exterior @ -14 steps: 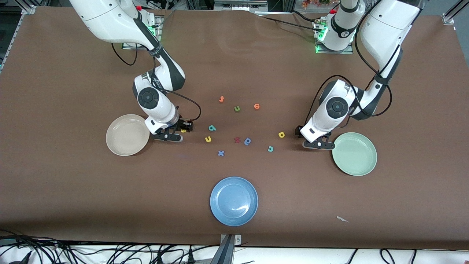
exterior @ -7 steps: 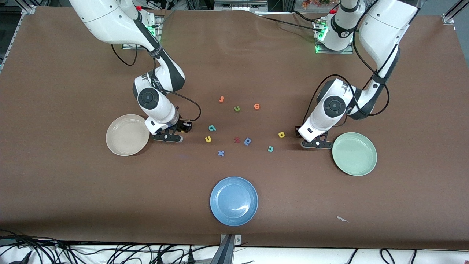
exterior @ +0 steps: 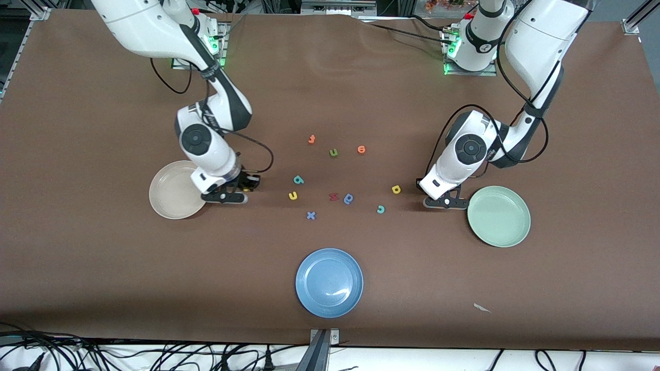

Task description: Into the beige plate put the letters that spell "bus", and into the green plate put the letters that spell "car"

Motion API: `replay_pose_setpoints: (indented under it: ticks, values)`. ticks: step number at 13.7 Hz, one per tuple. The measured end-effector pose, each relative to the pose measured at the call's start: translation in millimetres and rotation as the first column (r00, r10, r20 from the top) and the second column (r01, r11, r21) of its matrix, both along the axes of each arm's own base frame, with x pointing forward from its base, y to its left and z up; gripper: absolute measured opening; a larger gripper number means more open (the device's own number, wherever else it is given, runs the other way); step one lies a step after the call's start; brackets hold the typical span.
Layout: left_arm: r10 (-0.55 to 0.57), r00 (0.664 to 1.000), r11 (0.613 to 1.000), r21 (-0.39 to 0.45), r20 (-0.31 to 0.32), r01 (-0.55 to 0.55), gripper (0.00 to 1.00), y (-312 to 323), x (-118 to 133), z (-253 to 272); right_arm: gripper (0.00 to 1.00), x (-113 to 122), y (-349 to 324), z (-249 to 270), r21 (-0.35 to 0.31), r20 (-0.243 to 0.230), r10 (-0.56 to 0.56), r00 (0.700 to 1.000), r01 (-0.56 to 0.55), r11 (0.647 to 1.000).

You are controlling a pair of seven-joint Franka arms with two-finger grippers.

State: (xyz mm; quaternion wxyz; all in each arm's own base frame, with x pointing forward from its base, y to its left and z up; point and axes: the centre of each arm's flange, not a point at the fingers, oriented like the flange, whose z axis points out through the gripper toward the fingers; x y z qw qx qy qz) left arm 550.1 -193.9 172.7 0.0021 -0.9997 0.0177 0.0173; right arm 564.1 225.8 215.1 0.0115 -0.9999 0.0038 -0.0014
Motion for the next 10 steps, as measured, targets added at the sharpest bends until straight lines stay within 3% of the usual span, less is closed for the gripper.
replay_pose_setpoints:
  ticks: [4, 7, 10]
  values:
    - [0.02, 1.0, 1.0, 0.01, -0.001, -0.02, 0.18, 11, 9, 4, 0.28, 25, -89, 30, -0.072, -0.02, 0.136, 0.99, -0.137, 0.988]
    - [0.028, 0.997, 0.997, 0.076, -0.071, -0.023, 0.18, 39, 38, 40, 0.28, 21, -122, 7, -0.092, -0.064, 0.151, 0.986, -0.157, 0.983]
    - [-0.021, 0.995, 0.995, 0.092, -0.096, 0.03, 0.18, 103, 67, 75, 0.54, 15, -125, -13, -0.096, -0.081, 0.15, 0.985, -0.157, 0.983]
